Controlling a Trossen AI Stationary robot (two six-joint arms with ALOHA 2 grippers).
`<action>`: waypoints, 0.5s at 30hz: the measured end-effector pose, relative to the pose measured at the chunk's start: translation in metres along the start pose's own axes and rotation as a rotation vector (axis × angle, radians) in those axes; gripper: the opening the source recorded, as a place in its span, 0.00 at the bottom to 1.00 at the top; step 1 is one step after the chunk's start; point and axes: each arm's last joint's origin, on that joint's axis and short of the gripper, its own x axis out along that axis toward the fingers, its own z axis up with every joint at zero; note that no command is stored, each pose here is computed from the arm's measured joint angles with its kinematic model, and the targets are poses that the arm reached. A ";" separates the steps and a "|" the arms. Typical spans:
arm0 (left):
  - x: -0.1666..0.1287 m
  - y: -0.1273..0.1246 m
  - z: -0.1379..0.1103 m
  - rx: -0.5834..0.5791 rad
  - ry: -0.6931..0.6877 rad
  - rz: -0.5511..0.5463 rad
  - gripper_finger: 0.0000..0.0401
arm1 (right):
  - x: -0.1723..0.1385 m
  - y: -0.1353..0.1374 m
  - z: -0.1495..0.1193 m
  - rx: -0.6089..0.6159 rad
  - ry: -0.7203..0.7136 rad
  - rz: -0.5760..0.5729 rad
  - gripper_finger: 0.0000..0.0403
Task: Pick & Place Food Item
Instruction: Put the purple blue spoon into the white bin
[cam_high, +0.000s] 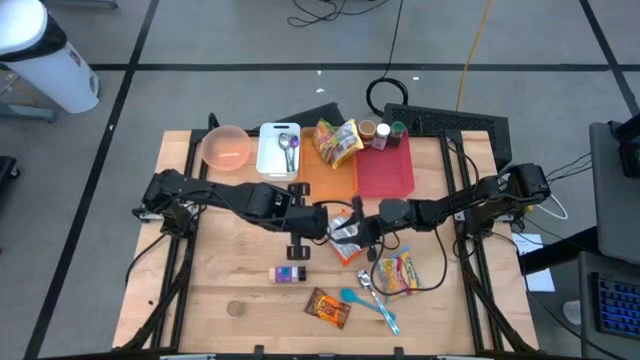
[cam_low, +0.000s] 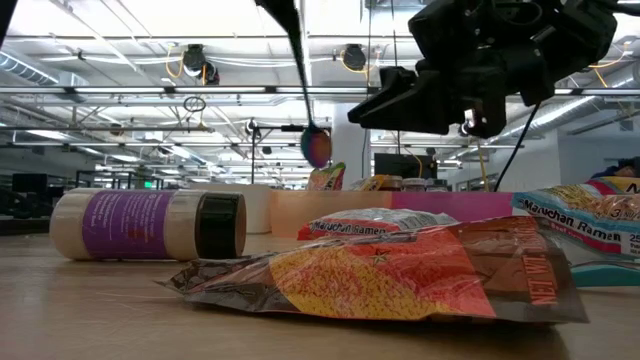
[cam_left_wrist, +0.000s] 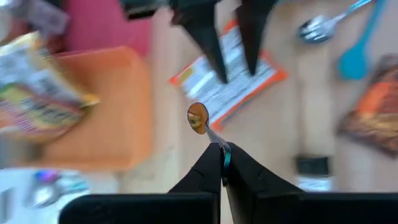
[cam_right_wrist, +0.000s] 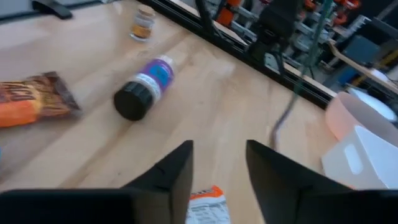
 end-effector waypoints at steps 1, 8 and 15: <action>0.000 0.000 -0.002 0.003 0.015 0.032 0.02 | 0.000 0.000 0.000 0.003 0.008 -0.016 0.38; -0.002 0.011 -0.016 0.022 0.135 0.259 0.02 | 0.000 -0.002 -0.001 0.006 0.036 -0.073 0.55; -0.001 0.035 -0.025 0.012 0.231 0.467 0.02 | 0.000 -0.003 0.000 0.005 0.023 -0.079 0.59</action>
